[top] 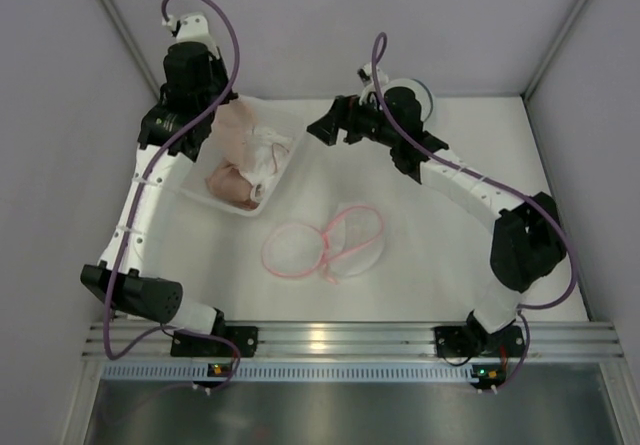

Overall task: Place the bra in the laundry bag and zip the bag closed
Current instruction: Pick up the bra from the bin.

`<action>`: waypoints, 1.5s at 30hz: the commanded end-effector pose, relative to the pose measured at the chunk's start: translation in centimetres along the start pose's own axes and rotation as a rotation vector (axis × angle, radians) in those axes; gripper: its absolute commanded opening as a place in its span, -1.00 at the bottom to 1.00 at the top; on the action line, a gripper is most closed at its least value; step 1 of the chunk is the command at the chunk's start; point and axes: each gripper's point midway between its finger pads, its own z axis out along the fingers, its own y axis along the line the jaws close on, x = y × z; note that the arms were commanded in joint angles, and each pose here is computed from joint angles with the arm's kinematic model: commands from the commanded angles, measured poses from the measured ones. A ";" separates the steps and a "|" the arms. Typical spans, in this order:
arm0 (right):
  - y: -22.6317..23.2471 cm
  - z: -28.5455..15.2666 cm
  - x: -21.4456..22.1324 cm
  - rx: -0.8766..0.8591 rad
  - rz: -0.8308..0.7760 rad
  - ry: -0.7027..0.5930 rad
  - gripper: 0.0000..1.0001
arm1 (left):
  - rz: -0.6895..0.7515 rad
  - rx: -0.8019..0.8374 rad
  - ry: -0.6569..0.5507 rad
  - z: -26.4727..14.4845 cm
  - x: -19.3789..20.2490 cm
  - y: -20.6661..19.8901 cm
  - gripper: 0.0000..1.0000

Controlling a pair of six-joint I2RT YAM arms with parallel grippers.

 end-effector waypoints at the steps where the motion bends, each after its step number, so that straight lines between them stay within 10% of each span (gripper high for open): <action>1: 2.8 0.4 -3.9 -0.095 -0.039 -0.111 0.96 | -0.006 0.015 -0.122 -1.1 -5.0 -0.4 -1.00; 11: 0.2 -0.3 -3.0 0.051 -0.018 -0.101 0.96 | -0.043 0.067 -0.174 1.0 -8.3 -2.3 -1.00; 26: -3.0 -0.1 -0.2 0.166 -0.016 -0.014 0.97 | -0.097 -0.081 0.055 3.0 3.8 3.3 -1.00; 45: 1.9 7.4 0.1 -0.036 -0.336 -0.037 0.94 | -0.242 0.434 -0.148 -0.6 -2.1 0.7 -1.00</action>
